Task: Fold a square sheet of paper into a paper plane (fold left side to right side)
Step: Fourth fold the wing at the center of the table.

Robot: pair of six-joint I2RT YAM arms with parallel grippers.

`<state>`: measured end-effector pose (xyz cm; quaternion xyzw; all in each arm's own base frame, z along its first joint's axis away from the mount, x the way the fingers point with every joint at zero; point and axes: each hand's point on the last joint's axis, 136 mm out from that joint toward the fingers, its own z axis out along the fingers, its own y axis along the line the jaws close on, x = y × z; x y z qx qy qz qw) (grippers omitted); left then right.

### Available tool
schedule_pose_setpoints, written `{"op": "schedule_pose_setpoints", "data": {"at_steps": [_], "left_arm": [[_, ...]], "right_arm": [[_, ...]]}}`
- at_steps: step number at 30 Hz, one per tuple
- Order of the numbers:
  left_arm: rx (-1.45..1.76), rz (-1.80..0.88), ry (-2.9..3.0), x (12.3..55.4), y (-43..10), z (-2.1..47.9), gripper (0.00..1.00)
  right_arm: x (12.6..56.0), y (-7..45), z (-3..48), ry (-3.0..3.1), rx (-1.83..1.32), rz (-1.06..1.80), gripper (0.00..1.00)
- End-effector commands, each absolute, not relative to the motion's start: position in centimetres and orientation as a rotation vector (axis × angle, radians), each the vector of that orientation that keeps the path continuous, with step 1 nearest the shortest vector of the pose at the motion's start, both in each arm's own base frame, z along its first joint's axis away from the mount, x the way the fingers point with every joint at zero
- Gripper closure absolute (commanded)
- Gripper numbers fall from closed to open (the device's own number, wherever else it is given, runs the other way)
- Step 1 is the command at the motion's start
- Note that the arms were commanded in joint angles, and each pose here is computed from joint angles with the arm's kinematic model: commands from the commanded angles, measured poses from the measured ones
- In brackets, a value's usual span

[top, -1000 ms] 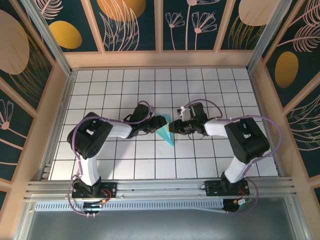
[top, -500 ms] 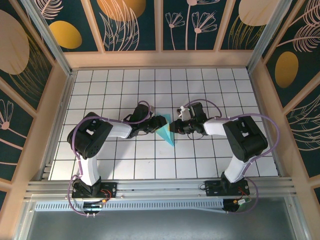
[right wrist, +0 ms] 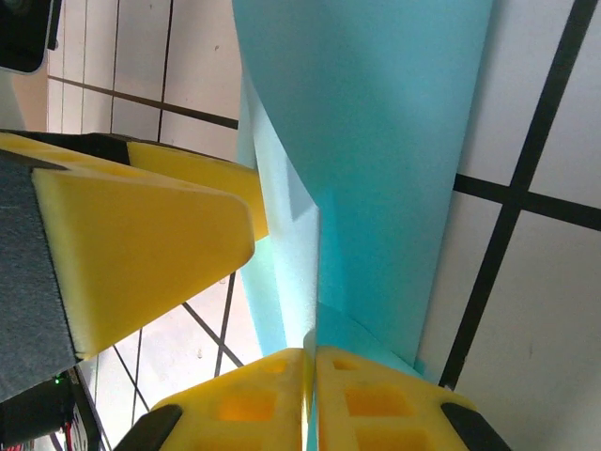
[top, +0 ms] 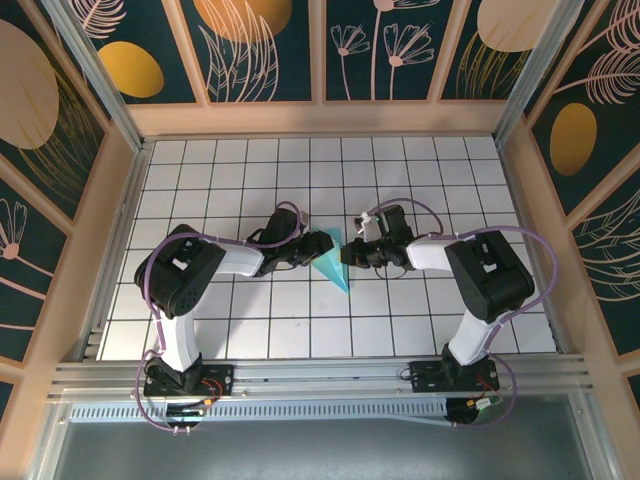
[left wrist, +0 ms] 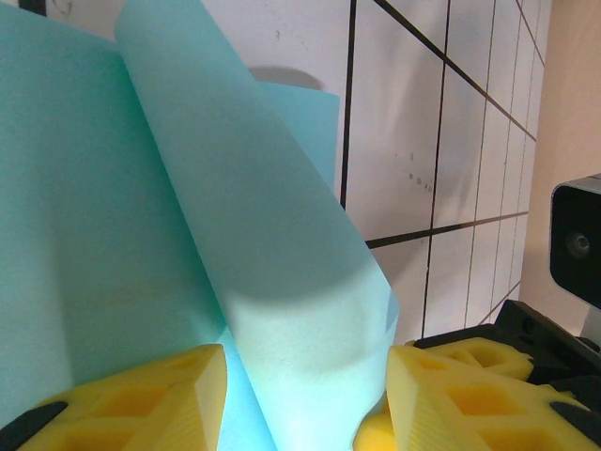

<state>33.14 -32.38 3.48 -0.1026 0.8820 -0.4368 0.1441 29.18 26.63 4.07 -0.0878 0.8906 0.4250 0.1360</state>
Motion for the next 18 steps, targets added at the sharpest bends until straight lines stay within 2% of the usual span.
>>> {"op": "schedule_pose_setpoints", "data": {"at_steps": [1,18], "left_arm": [[-0.327,-1.145,2.635,32.0,-31.1,0.7,0.51],[-0.327,-1.143,2.638,32.0,-31.0,0.6,0.51]], "right_arm": [[29.8,26.8,3.9,2.582,-0.269,1.196,0.88],[29.9,26.5,2.8,2.621,-0.263,1.136,0.88]]}}
